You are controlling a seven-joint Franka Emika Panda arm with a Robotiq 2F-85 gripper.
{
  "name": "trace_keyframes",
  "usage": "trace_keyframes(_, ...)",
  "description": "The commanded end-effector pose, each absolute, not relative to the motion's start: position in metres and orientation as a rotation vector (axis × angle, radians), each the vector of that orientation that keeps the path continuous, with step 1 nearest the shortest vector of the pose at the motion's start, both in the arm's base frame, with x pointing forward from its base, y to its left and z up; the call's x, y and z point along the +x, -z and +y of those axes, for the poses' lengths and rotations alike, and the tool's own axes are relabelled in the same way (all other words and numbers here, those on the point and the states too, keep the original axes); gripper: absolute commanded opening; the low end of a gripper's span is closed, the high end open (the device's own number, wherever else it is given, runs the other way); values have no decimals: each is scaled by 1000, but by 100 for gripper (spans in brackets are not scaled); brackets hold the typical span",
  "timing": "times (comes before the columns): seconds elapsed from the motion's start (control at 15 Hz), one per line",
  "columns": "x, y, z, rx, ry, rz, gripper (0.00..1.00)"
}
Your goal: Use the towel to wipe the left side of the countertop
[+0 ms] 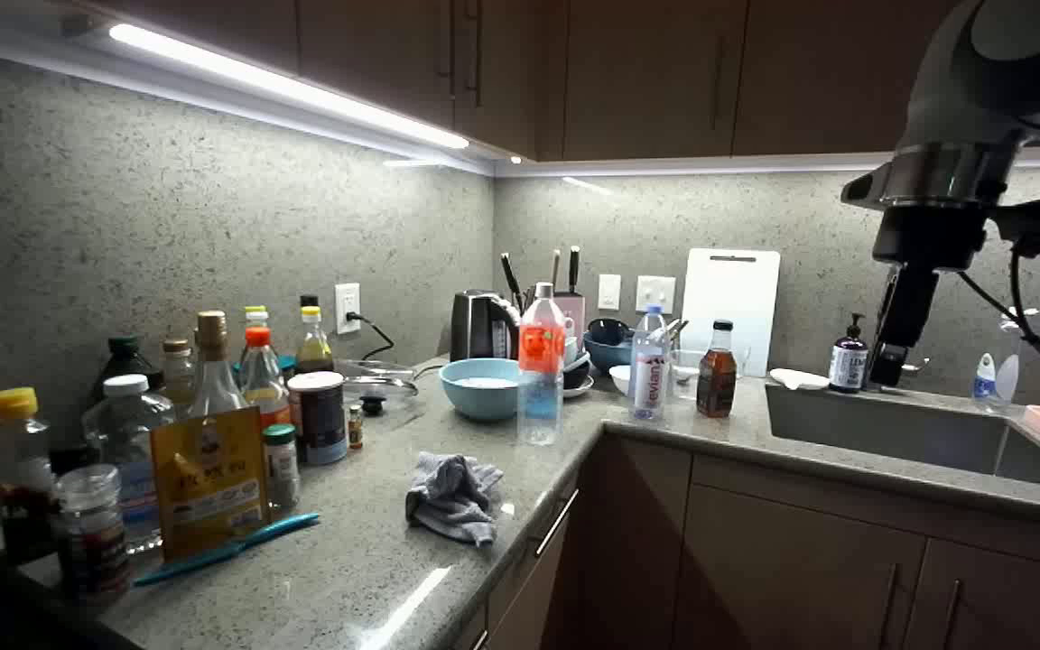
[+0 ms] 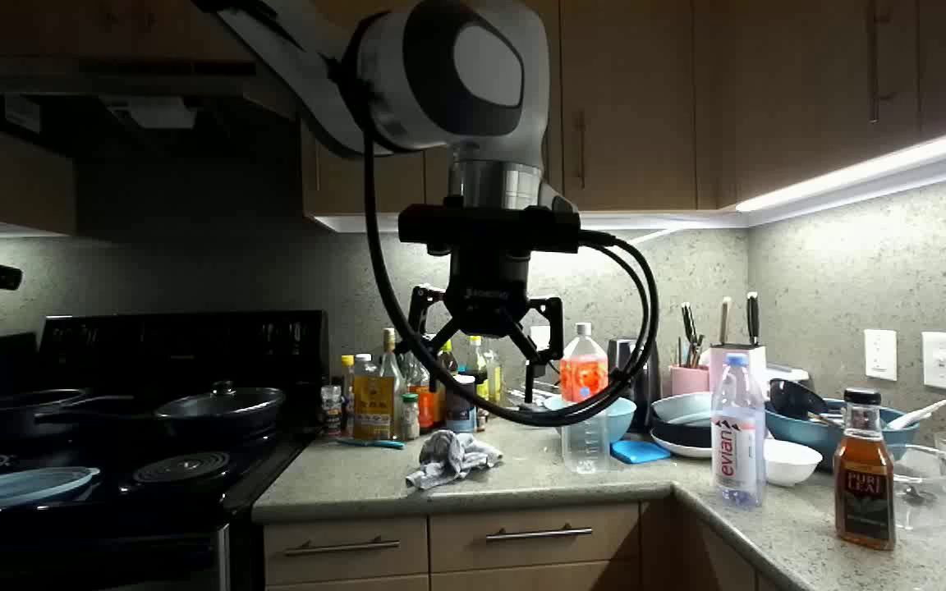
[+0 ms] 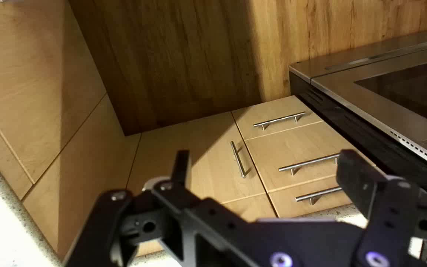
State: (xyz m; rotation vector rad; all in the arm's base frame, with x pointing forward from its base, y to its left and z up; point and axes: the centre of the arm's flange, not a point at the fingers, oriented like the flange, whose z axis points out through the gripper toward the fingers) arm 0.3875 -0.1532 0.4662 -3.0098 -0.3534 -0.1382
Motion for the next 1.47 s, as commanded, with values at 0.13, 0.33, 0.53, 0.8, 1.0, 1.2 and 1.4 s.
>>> trace_keyframes(0.13,388,-466,-153,-3010,138,-353,100)
trace_keyframes(0.33,388,-466,-153,-3010,138,-353,100)
trace_keyframes(0.53,404,-459,-147,-2971,167,-390,100)
trace_keyframes(0.8,443,-458,-127,-2886,339,-637,100)
trace_keyframes(1.0,477,-457,-108,-2782,408,-838,100)
trace_keyframes(1.2,505,-453,-84,-2646,448,-1025,100)
trace_keyframes(1.4,517,-440,-67,-2512,430,-1204,100)
